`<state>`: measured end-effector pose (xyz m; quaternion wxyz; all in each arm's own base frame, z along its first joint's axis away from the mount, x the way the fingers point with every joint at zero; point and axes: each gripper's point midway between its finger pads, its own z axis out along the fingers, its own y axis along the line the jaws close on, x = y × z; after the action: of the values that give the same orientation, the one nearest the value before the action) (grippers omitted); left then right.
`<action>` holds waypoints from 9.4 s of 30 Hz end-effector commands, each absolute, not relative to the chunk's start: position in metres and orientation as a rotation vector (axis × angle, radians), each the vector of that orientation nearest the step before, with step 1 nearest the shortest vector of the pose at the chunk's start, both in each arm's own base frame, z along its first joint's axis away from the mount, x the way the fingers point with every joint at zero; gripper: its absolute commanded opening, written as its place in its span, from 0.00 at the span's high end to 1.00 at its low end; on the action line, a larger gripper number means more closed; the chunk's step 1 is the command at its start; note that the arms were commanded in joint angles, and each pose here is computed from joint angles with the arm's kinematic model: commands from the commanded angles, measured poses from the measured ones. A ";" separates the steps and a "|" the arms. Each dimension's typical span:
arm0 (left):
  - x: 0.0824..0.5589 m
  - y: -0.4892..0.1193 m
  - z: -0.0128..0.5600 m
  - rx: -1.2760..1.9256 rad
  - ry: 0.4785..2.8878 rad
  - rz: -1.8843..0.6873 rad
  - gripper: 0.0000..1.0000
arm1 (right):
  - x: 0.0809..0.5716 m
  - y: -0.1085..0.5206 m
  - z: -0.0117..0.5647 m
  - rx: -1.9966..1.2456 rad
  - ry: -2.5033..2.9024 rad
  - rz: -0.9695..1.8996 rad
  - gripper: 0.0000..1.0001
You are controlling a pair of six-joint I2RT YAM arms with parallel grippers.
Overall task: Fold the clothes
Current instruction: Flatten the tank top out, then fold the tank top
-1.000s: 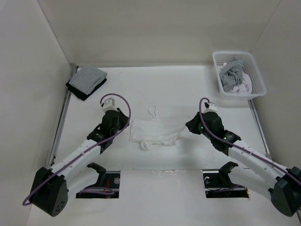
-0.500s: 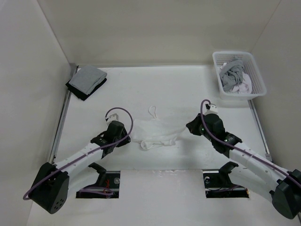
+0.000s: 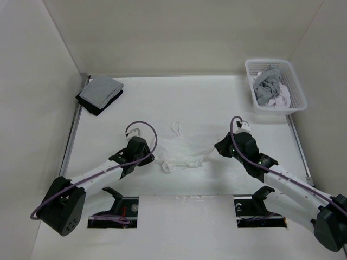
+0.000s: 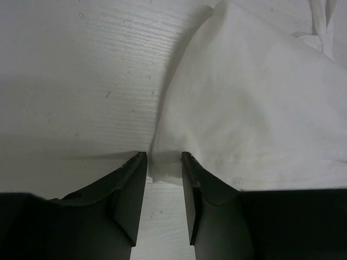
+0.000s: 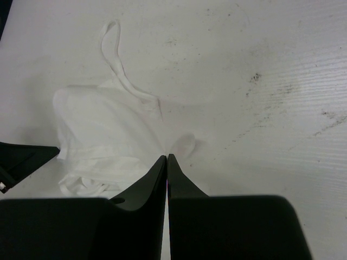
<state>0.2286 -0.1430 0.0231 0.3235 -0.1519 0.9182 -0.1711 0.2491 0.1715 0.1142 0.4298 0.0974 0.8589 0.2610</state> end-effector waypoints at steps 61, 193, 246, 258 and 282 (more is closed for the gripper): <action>0.443 -0.056 0.468 -0.607 1.311 -0.866 0.99 | 0.401 0.181 0.471 0.094 1.587 0.835 0.99; 0.259 -0.083 0.256 -0.651 1.591 -0.805 1.00 | 0.201 0.171 0.228 0.288 1.912 0.908 0.97; 0.304 -0.068 0.089 -0.790 1.826 -0.720 0.97 | 0.250 0.194 0.073 0.301 2.206 0.789 0.93; 0.280 -0.051 0.061 -0.867 1.849 -0.691 0.79 | 0.213 0.201 0.051 0.284 2.312 0.750 0.66; 0.327 -0.123 0.088 -0.739 1.846 -0.853 0.79 | 0.335 0.249 0.080 0.270 2.149 0.851 0.94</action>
<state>0.3034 -0.1297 0.0675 0.4295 -0.2874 0.7923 -0.3243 0.3044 0.2433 0.0545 0.3553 0.0951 0.8787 0.3042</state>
